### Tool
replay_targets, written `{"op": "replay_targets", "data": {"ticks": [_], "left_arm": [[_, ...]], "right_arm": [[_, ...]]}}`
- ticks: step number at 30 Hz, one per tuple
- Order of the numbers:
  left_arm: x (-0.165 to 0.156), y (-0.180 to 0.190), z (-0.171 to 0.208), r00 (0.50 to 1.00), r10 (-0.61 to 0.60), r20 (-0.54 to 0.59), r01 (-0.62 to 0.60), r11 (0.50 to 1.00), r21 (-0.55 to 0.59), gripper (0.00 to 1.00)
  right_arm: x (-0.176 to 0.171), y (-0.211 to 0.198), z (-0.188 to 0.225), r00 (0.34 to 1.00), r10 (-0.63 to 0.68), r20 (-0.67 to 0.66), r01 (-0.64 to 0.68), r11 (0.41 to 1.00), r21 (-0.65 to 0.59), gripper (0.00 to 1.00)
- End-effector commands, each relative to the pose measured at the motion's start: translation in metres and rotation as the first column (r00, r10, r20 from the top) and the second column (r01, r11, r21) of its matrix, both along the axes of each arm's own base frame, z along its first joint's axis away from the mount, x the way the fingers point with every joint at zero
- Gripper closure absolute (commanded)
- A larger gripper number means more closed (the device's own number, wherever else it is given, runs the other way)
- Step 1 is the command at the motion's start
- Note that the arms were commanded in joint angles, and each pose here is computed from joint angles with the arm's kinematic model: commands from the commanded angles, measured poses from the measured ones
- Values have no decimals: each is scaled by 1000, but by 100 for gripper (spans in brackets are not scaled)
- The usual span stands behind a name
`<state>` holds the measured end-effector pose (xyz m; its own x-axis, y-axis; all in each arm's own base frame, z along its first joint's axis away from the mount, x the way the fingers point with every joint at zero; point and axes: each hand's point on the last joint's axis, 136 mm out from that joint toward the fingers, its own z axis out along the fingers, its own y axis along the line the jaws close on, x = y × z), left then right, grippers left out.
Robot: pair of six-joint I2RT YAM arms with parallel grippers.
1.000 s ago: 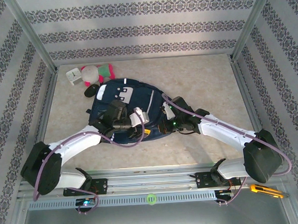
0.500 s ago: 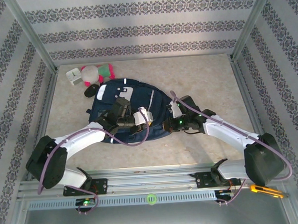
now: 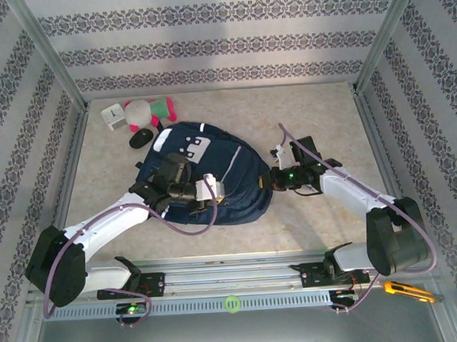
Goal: Pack the student bag
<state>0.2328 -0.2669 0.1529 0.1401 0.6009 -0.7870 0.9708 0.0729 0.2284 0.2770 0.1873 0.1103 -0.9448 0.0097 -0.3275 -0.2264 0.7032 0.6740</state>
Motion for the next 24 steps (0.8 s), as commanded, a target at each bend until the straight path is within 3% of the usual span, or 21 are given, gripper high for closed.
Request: {"op": "replay_targets", "data": {"ticks": [1, 5, 8, 10, 12, 14, 17, 19, 21, 22, 24], "left_arm": [[-32, 25, -22, 992, -19, -127, 30, 996, 85, 100], [-39, 38, -27, 991, 8, -135, 11, 990, 137, 100], [-34, 46, -22, 986, 99, -133, -80, 986, 144, 98], [-19, 47, -5, 958, 249, -142, -239, 967, 83, 75], [1, 51, 17, 878, 435, -199, -448, 894, -18, 56], [12, 59, 36, 754, 567, -331, -625, 774, -97, 48], [19, 87, 40, 475, 712, -516, -853, 517, -71, 46], [19, 126, 27, 191, 801, -568, -965, 258, 39, 46], [8, 156, 11, -46, 815, -578, -987, 51, 150, 45], [2, 167, 4, -139, 801, -582, -980, -26, 197, 41], [-6, 177, -7, -256, 759, -599, -958, -116, 263, 38]], "right_arm": [[36, -25, 4, 994, -73, 81, 77, 996, -47, 100], [45, -24, 3, 995, -61, 77, 64, 997, -32, 100], [40, -19, 0, 997, -42, 68, 44, 999, -21, 100], [32, -15, -2, 997, -26, 71, 29, 999, -32, 100], [26, -13, -3, 997, -21, 76, 24, 999, -37, 100], [20, -10, -6, 997, -14, 71, 17, 999, -42, 100], [14, -6, -9, 998, -10, 60, 12, 999, -39, 100], [12, -3, -12, 998, -4, 57, 6, 999, -43, 100], [9, -2, -15, 999, 2, 49, 1, 999, -54, 100], [8, -2, -17, 999, 3, 45, 0, 998, -61, 100], [6, -1, -19, 999, 8, 41, -5, 998, -69, 100]]}}
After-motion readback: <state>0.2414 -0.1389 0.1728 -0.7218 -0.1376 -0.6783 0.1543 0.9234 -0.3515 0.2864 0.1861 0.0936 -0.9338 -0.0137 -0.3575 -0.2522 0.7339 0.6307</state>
